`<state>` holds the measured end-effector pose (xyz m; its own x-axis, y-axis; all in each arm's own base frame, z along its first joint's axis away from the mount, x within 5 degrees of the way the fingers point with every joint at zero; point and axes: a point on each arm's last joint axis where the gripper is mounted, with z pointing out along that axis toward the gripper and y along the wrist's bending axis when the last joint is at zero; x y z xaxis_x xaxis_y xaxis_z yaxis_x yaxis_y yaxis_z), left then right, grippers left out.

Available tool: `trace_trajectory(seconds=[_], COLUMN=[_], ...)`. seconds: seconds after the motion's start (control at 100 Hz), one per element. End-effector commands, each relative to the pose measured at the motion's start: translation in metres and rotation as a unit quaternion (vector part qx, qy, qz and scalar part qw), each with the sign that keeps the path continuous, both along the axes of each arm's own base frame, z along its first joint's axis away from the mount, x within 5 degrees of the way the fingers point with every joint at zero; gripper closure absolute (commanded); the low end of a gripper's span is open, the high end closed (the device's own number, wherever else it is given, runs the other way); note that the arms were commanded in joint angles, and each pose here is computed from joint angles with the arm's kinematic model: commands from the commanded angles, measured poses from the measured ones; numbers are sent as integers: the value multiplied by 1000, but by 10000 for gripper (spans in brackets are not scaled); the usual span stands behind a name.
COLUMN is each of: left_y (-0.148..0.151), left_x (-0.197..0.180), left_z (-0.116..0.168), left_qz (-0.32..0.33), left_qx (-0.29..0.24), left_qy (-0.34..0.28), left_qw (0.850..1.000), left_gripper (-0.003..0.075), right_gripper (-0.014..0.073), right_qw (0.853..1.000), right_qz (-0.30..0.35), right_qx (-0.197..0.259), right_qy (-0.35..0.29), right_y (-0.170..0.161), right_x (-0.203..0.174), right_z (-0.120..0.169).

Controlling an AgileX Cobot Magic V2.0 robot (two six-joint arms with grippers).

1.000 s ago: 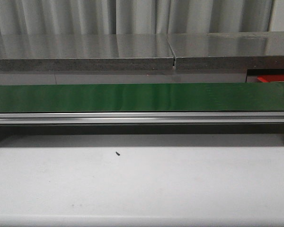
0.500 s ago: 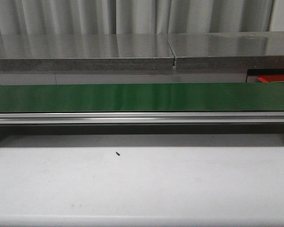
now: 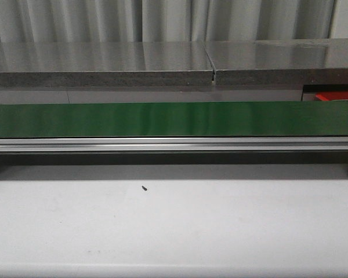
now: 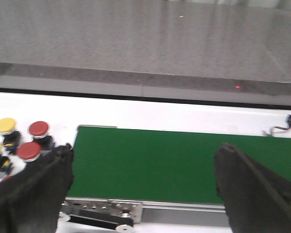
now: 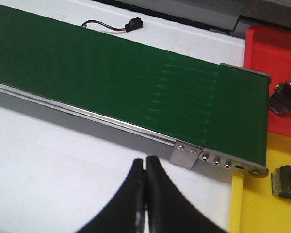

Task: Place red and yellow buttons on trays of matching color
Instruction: 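Reach the left gripper to another red button and grasp it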

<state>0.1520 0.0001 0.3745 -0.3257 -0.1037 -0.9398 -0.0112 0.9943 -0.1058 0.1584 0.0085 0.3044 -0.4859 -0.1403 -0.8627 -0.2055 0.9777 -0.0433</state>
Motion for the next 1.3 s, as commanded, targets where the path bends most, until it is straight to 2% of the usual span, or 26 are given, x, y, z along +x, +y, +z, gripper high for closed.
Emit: trace_trajectory(seconds=[0.0,0.21,0.33,0.5,0.66,0.82,1.29], left_y=[14,64,92,118,132,140,153], left_x=[18,63,90,127,155,174,207], left_z=[20,11,-11,-48,-83,-104,-133], left_qz=[44,144,180,194,195,195,194], left_qx=[-5,-30,-61,-80,-107,-128,-149], left_qy=[-22,46,97,174,235,261,291], left_qw=[999,988,977,962,946,937,925], left_gripper=[141,141,141,141,141,141,141], right_gripper=[693,693,693,693,693,693,693], right_qw=[999,999,999,999,999,999,999], right_qz=[-11,-11,-11,-11,-11,-11,-11], right_qx=[1,1,1,1,1,1,1], right_qy=[-43,-43,-43,-43,-43,-43,-43], right_y=[-2,-2,-2,-2,-2,-2,-2], right_x=[3,3,3,3,3,3,3], right_z=[14,14,14,14,14,14,14])
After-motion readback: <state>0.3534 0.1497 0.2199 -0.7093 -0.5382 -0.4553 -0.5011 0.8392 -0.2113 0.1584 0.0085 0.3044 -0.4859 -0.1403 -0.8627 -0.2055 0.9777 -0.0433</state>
